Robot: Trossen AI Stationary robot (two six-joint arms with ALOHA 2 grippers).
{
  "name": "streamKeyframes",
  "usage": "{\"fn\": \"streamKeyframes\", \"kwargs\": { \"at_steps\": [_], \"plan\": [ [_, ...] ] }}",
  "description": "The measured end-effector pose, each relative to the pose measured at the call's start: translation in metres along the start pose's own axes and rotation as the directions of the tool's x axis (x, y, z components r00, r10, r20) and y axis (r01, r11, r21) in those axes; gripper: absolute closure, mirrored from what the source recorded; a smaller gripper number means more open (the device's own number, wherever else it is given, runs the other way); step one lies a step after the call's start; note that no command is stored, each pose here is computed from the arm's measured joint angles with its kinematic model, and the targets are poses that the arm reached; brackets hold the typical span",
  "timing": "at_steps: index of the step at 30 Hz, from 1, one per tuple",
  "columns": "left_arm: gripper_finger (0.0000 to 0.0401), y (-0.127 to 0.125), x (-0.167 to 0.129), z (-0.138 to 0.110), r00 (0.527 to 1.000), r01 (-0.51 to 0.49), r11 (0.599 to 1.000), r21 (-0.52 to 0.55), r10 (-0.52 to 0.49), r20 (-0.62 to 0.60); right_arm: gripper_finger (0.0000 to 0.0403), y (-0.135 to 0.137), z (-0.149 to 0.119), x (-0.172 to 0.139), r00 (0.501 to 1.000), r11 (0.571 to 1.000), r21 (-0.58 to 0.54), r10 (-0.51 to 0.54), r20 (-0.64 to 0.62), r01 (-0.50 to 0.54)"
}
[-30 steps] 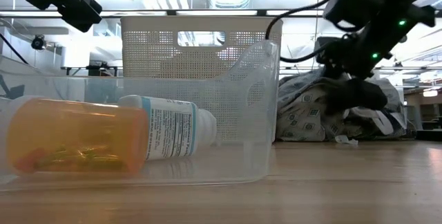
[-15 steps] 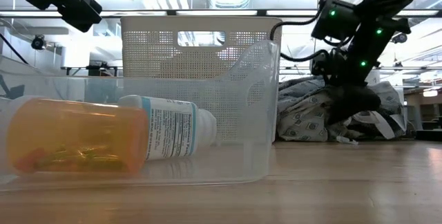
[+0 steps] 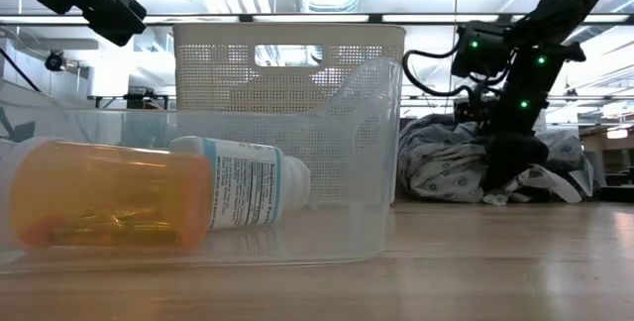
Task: Pick & Place Medicine items
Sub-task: Put the gray lapover patient gown into the white laundry bin
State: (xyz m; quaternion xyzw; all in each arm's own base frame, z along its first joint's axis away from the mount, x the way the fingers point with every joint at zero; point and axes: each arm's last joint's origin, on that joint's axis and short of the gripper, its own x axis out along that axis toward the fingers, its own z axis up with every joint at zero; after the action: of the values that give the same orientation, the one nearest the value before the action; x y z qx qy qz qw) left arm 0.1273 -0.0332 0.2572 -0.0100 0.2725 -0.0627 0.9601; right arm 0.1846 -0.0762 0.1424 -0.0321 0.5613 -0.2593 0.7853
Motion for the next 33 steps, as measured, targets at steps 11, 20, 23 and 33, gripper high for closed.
{"fn": "streamKeyframes", "kwargs": {
  "at_steps": [11,20,23,33],
  "plan": [
    [0.0175,0.000,0.000,0.000,1.000,0.000,1.000,0.000,0.000,0.000,0.0022,0.006,-0.016,0.009,0.998,0.996,0.067,0.060,-0.013,-0.059],
    [0.0175,0.000,0.000,0.000,1.000,0.000,1.000,0.000,0.000,0.000,0.0023,0.007,-0.018,0.011,0.999,0.997,0.068,0.034,-0.008,-0.033],
    [0.0175,0.000,0.000,0.000,1.000,0.000,1.000,0.000,0.000,0.000,0.0033,0.006,-0.017,0.011,0.999,0.996,0.084,0.033,0.006,-0.033],
    [0.0175,0.000,0.000,0.000,1.000,0.000,1.000,0.000,0.000,0.000,0.0142,0.006,-0.016,0.011,1.000,0.996,0.088,0.028,0.009,-0.029]
  ]
}}
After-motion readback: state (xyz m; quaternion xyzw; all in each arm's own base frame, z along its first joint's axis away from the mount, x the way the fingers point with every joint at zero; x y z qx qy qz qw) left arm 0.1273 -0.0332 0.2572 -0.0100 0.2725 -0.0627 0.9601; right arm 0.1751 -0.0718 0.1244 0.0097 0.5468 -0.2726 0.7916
